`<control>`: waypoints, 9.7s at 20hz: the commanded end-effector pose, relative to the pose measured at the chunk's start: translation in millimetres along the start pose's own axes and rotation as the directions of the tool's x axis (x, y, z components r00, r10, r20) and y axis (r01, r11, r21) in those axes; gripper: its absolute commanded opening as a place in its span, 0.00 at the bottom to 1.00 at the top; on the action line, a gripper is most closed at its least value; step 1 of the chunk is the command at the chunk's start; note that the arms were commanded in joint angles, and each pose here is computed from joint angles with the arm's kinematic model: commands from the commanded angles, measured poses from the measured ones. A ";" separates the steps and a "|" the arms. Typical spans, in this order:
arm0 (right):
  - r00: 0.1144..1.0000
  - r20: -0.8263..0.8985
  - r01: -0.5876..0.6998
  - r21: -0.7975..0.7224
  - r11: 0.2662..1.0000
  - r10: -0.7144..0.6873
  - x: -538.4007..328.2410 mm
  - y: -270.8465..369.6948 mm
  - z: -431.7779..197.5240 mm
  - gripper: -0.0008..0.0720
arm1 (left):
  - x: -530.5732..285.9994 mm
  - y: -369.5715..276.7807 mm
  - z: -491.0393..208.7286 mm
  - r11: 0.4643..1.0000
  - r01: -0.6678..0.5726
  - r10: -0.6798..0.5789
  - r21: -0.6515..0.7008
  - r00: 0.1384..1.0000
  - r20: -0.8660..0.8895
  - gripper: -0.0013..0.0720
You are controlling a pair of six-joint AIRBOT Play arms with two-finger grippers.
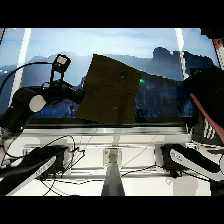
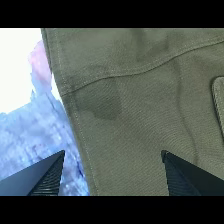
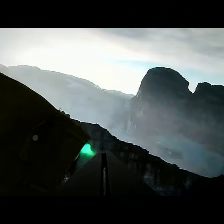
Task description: Fold the clothes and pants, and hang the long-sleeved shirts on hangers.
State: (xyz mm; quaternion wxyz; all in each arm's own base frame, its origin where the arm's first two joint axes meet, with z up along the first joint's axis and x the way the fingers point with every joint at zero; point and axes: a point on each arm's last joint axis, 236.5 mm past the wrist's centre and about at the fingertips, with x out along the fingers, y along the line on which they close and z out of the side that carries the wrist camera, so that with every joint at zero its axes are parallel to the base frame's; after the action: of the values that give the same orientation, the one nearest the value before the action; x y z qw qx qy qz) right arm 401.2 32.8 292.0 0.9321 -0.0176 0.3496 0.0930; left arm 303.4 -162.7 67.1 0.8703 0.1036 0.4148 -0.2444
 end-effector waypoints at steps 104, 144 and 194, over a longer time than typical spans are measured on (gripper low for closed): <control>0.471 0.209 -0.866 -0.076 0.495 0.857 -165.4 251.9 -50.2 0.05 | -358.4 -9.3 129.0 0.964 -0.260 0.124 0.047 0.604 0.787 0.04; 0.646 -0.508 -0.137 0.657 0.741 0.570 189.3 102.1 -332.7 0.96 | 58.4 -3.4 -85.6 0.869 0.301 -0.387 -0.393 0.908 -0.160 0.99; 0.988 0.022 0.120 0.494 0.861 -0.150 -41.0 -144.4 -82.0 0.05 | -105.6 61.9 81.5 0.998 -0.064 0.067 -0.019 0.916 0.395 0.79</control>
State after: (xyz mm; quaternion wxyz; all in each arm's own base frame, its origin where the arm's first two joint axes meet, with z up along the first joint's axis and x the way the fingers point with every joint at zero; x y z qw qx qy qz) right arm 303.0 -182.7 230.9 0.8837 0.2365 0.3620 -0.1790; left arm 333.1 -105.0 197.8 0.9436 0.0630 0.2292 -0.2303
